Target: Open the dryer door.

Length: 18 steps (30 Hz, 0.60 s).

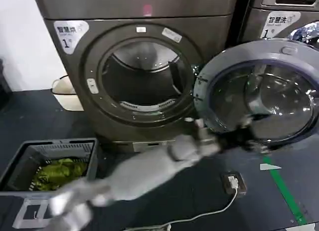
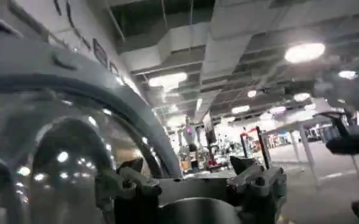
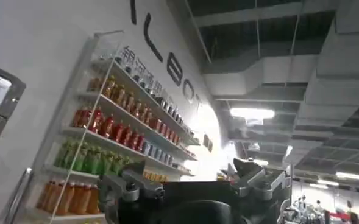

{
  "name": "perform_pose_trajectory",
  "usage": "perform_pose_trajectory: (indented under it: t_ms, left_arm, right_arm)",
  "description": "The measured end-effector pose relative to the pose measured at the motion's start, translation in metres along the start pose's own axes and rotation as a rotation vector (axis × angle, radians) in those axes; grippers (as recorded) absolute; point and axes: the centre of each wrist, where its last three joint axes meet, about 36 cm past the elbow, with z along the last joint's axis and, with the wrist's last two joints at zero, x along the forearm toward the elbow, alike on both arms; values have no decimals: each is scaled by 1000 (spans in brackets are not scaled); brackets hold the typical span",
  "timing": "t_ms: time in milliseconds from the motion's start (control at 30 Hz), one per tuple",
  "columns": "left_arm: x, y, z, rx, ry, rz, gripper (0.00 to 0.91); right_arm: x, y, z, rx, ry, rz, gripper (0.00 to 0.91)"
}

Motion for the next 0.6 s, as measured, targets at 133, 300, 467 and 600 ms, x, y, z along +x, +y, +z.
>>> perform_pose_trajectory:
  t_ms: [133,300,467,600]
  left_arm:
    - [67,0,-4,-67,108,57,907]
    - [151,1,-28,-139,351,132,907]
    - [238,14,-79,-231,656,189,907]
    - [306,22,-130,-316,915,123,907]
  right_arm:
    - [-1,0,-3,10,-11,2,907]
    - [0,2,-10,59,-20,9,907]
    - [0,-1,-21,137,-19,37,907]
    - [0,-4,-28,196,-27,71,907]
